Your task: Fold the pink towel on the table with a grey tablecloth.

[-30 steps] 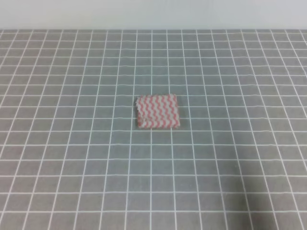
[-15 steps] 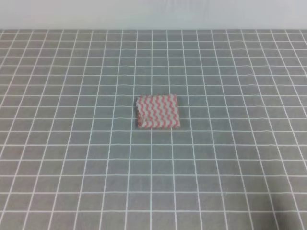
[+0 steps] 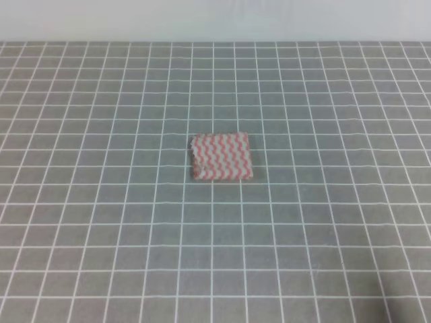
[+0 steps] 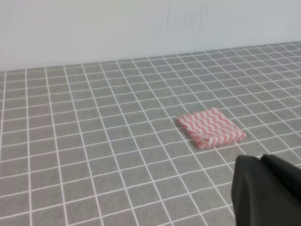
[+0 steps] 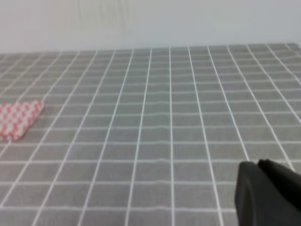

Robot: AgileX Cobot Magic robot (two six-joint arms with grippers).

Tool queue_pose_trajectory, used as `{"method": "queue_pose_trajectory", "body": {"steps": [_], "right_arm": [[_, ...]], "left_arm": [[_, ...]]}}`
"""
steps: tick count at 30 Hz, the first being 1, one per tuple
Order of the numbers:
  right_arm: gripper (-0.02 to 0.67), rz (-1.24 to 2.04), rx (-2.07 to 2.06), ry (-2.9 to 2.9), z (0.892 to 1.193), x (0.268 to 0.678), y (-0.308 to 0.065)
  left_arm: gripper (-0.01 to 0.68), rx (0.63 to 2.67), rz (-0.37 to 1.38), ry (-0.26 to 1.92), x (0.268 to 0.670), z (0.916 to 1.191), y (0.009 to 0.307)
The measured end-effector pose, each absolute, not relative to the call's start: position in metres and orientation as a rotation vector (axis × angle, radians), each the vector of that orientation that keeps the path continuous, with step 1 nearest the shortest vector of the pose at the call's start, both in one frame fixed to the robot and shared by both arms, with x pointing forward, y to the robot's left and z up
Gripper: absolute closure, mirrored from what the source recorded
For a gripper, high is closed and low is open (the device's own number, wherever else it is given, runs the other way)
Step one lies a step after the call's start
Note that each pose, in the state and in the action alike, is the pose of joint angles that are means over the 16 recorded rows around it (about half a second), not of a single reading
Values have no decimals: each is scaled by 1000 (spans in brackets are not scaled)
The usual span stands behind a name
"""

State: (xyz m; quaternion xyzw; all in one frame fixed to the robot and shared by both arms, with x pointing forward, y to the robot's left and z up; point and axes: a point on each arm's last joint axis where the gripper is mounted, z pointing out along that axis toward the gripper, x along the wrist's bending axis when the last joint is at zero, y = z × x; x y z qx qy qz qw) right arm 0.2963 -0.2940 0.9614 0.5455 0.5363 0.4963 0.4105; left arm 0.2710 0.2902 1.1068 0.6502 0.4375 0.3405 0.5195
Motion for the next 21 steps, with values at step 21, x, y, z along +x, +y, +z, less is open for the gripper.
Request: {"method": "queue_pose_trajectory", "body": {"steps": [21], "right_arm": [[666, 1161, 1371, 1431, 954, 295, -295]], "left_arm": [[673, 1561, 818, 1048, 272, 1107, 290]]}}
